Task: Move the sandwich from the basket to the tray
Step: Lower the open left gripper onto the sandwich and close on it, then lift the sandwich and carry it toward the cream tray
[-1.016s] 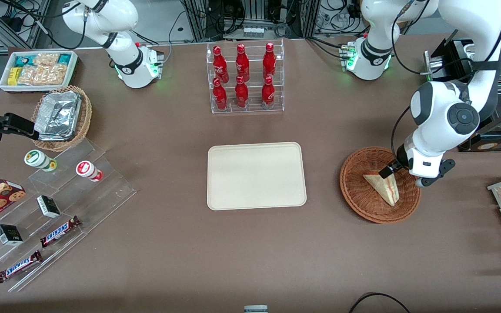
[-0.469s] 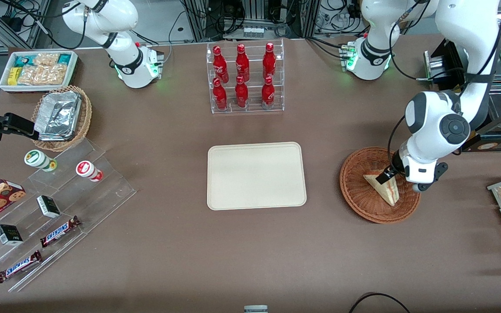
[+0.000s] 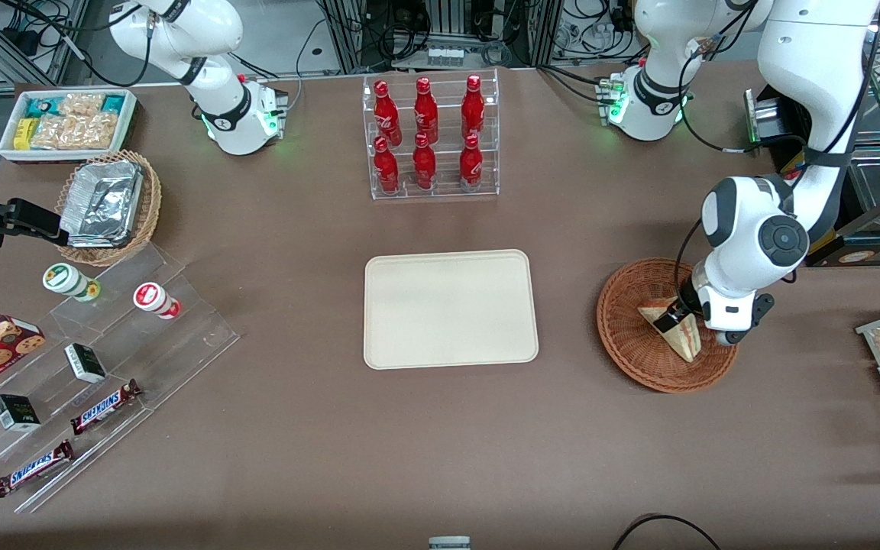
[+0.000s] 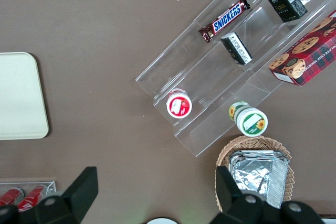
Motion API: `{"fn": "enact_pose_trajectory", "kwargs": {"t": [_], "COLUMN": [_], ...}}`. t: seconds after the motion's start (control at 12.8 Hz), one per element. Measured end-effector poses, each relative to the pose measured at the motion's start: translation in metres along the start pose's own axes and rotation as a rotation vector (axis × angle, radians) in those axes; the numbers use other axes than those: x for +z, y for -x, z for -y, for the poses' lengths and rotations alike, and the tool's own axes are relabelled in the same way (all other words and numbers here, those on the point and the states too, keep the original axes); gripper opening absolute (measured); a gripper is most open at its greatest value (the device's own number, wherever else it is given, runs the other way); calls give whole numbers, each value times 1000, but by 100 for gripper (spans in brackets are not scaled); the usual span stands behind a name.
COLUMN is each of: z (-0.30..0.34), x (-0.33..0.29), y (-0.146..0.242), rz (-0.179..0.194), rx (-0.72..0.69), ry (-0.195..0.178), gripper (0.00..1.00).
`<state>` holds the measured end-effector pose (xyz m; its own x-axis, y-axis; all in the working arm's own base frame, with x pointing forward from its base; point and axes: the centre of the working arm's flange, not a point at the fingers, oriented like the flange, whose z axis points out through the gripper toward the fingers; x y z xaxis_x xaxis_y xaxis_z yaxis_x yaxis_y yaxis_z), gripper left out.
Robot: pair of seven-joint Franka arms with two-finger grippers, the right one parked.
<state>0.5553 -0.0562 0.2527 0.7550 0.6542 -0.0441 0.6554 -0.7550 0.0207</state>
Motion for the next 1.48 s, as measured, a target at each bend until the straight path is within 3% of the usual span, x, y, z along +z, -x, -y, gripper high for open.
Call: {"fn": "enact_pose_trajectory", "kwargs": {"t": [0.08, 0.39, 0.55, 0.78, 0.94, 1.09, 1.48], "z": [0, 1, 0, -8, -25, -49, -139], "x": [0, 1, -6, -37, -71, -105, -121], "y": [0, 1, 3, 4, 7, 19, 118], "rz": [0, 9, 24, 39, 69, 101, 111], "rx": [0, 17, 66, 120, 160, 254, 469], "ry": [0, -10, -25, -43, -70, -89, -77], "gripper": [94, 48, 34, 25, 16, 16, 16]}}
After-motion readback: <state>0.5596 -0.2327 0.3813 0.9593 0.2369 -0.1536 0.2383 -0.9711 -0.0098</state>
